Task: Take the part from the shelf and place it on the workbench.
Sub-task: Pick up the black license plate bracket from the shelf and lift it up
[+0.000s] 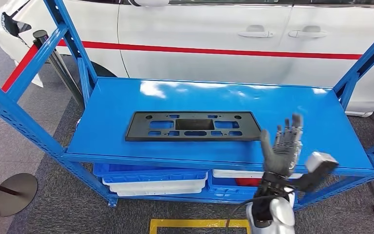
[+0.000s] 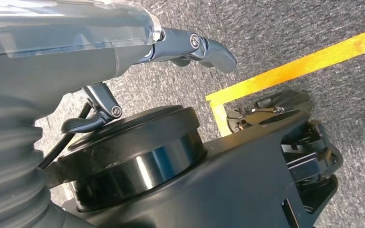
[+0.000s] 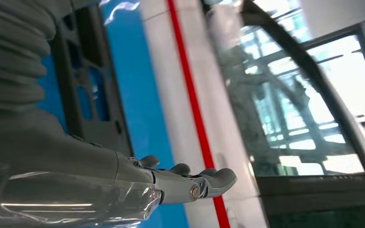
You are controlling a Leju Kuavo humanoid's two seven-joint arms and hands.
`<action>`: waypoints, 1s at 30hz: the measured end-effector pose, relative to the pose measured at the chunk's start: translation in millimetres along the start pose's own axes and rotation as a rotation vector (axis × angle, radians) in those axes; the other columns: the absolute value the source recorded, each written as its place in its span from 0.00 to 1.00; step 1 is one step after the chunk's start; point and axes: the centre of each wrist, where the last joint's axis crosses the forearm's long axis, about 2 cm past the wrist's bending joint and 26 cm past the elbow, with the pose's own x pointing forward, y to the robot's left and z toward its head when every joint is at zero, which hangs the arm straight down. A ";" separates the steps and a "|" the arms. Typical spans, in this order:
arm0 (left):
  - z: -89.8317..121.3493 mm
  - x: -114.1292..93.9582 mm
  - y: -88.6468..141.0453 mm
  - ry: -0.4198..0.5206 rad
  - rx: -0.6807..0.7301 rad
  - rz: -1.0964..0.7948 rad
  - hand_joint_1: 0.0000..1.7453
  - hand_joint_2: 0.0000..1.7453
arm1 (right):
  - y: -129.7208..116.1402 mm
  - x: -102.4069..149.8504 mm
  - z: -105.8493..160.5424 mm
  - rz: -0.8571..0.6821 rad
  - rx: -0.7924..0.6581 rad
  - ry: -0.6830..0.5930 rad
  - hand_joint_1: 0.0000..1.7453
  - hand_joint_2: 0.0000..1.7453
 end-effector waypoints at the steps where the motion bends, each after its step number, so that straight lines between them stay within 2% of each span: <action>1: 0.0 0.4 0.0 0.001 -0.001 -0.007 0.00 1.00 | 10.4 -3.4 0.6 0.086 0.009 -0.012 0.00 0.00; 4: 0.0 2.0 0.0 0.002 -0.006 -0.037 0.00 1.00 | 37.6 -3.9 2.5 0.411 0.029 -0.220 0.00 0.00; 6: 0.0 5.4 0.2 0.002 -0.009 -0.063 0.00 1.00 | 52.3 1.0 2.3 0.624 0.144 -0.425 0.00 0.00; 8: -0.1 9.0 0.7 0.002 -0.011 -0.078 0.00 1.00 | 61.1 3.8 1.9 0.793 0.296 -0.562 0.00 0.00; 10: -0.1 10.8 1.0 -0.001 -0.012 -0.085 0.00 1.00 | 65.6 -0.8 2.7 0.901 0.389 -0.587 0.00 0.00; 12: -0.1 12.0 1.2 -0.005 -0.014 -0.090 0.00 1.00 | 74.0 -12.8 4.6 0.955 0.446 -0.517 0.00 0.00; 16: -0.1 13.1 1.3 -0.011 -0.015 -0.100 0.00 1.00 | 101.0 -33.1 3.5 0.999 0.527 -0.363 0.00 1.00; 21: 0.0 13.8 0.9 -0.008 -0.017 -0.126 0.00 1.00 | 123.5 -44.3 -4.4 1.047 0.639 -0.359 0.00 1.00; 30: 0.0 16.6 1.1 -0.003 -0.018 -0.158 0.00 1.00 | 139.6 -54.4 -17.1 1.202 0.788 -0.442 0.00 1.00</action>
